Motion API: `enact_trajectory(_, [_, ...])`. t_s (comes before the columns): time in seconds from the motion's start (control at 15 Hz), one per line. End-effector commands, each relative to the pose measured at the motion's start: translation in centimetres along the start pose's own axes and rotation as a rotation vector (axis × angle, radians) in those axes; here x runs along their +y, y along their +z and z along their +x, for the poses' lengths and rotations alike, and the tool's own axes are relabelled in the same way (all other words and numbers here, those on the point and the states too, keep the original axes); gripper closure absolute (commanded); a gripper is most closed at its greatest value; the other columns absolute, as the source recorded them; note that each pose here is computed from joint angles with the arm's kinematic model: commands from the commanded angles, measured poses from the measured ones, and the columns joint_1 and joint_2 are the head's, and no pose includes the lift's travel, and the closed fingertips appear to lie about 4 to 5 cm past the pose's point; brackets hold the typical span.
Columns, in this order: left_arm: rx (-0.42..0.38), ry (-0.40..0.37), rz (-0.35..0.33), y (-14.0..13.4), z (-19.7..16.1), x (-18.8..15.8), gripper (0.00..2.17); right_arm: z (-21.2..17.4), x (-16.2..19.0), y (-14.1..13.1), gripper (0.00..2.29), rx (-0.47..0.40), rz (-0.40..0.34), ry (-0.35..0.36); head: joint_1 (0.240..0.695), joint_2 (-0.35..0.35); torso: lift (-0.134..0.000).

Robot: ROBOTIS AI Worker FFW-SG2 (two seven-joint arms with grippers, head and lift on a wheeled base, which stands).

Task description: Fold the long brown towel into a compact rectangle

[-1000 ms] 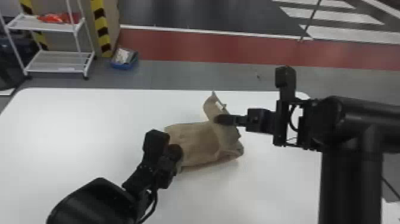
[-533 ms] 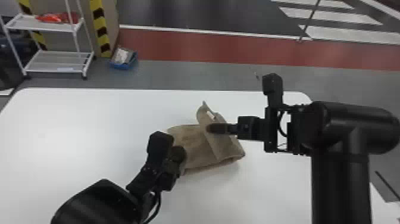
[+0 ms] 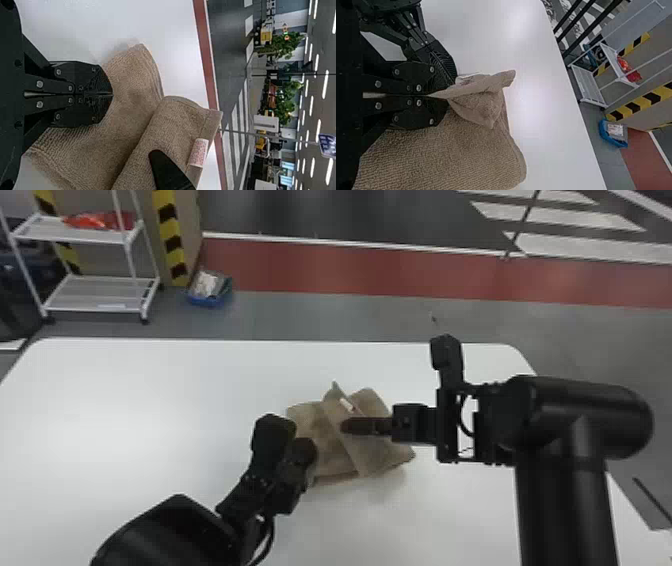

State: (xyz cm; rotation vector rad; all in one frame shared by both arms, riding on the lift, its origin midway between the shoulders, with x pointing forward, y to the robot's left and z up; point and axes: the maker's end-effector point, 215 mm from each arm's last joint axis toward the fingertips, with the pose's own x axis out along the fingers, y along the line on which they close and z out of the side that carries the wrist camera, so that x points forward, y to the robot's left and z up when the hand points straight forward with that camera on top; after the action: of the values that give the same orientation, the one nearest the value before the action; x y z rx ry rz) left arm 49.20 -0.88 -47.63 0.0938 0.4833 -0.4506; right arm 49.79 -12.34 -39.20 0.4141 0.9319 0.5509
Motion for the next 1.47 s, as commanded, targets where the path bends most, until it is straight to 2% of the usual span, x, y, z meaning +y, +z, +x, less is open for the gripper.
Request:
enact_trajectory(0.0, [0.004, -0.001, -0.001, -0.3, -0.1, -0.1, 1.89, 0.0, 0.3, 0.8, 1.32, -0.027, -0.015, 0.01, 0.695, -0.148, -0.125])
enact_trajectory(0.33, [0.008, -0.006, -0.005, -0.6, -0.2, -0.5, 1.89, 0.4, -0.5, 2.1, 1.32, -0.074, -0.039, -0.003, 0.695, -0.149, -0.125])
enact_trajectory(0.6, [0.01, -0.014, -0.001, -0.7, -0.2, -1.1, 1.89, 1.1, -0.5, 1.1, 1.29, -0.053, -0.038, -0.001, 0.695, -0.155, -0.125])
enact_trajectory(0.73, [0.009, -0.012, -0.004, -0.8, -0.2, -1.0, 1.89, 1.4, -0.3, 1.1, 0.81, -0.058, -0.047, 0.003, 0.695, -0.154, -0.125])
enact_trajectory(0.8, [0.009, -0.013, -0.004, -0.8, -0.2, -1.0, 1.89, 1.5, 0.5, 1.0, 0.31, -0.062, -0.043, 0.034, 0.695, -0.153, -0.125])
enact_trajectory(0.87, [0.009, -0.013, -0.004, -0.8, -0.2, -1.0, 1.89, 1.5, 1.0, 0.9, 0.0, -0.067, -0.03, 0.063, 0.695, -0.149, -0.125])
enact_trajectory(1.07, [0.009, -0.013, -0.004, -0.8, -0.2, -1.0, 1.89, 0.2, 2.6, 1.4, 0.03, -0.111, 0.042, 0.19, 0.695, -0.139, -0.125])
enact_trajectory(1.4, [-0.006, 0.007, -0.011, -0.1, -0.5, 0.3, 1.89, -3.6, 2.2, 0.2, 0.03, -0.188, 0.081, 0.234, 0.695, -0.136, -0.125])
